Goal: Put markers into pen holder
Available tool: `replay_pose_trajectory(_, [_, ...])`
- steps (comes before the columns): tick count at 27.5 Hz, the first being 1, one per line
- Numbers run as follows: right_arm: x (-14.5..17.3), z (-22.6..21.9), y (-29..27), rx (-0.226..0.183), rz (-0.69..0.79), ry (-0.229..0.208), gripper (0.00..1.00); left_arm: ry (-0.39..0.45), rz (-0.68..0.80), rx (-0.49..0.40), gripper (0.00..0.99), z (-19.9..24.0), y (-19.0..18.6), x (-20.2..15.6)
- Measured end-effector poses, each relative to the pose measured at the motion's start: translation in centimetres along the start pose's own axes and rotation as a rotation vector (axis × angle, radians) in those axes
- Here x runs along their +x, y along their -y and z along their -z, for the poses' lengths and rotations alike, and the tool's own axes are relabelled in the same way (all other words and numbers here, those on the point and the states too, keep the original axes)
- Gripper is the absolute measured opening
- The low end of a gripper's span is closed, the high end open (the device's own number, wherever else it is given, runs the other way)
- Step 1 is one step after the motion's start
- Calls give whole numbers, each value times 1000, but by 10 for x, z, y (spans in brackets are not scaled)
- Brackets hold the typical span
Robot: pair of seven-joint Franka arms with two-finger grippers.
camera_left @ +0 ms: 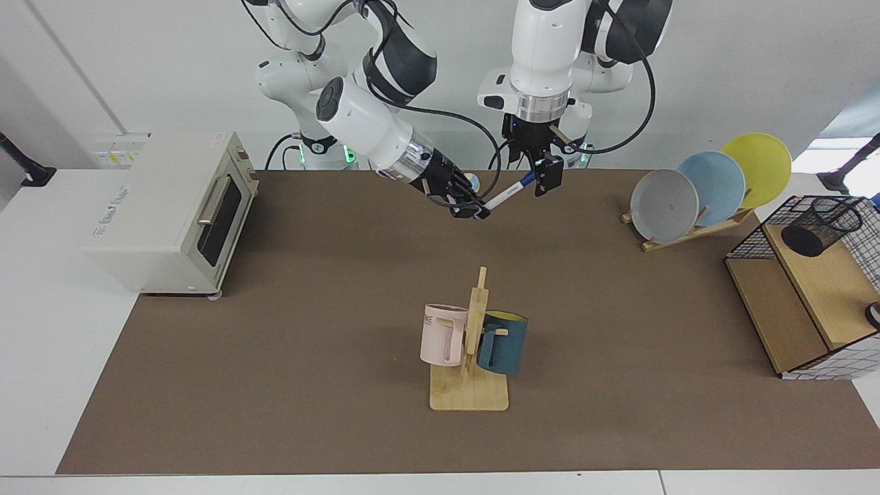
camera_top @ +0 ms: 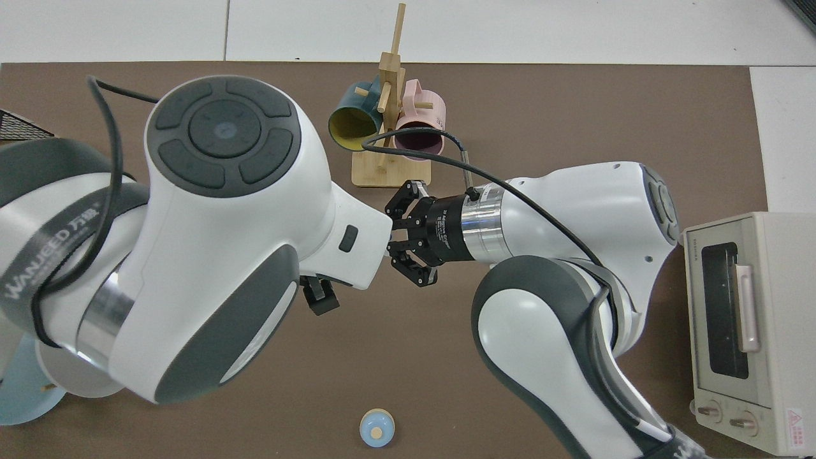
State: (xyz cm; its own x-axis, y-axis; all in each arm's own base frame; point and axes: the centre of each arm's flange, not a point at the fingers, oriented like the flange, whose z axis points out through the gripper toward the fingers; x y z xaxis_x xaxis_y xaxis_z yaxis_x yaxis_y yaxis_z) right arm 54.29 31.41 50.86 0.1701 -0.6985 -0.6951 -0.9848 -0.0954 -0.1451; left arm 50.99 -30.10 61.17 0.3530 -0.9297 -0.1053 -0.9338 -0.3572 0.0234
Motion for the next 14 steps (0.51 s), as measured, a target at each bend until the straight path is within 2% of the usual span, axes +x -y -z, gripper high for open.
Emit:
replay_pose_trajectory(11, [0, 1, -1, 0, 4, 0, 167, -41, 3, 28, 982, 4, -1, 7])
replay_pose_trajectory(12, [0, 1, -1, 0, 4, 0, 167, -49, -2, 33, 956, 5, -3, 9])
replay_pose_trajectory(13, [0, 1, -1, 0, 4, 0, 167, -60, -8, 39, 850, 6, -5, 12])
replay_pose_trajectory(14, [0, 1, -1, 0, 4, 0, 167, -69, -16, 44, 789, 8, -8, 15])
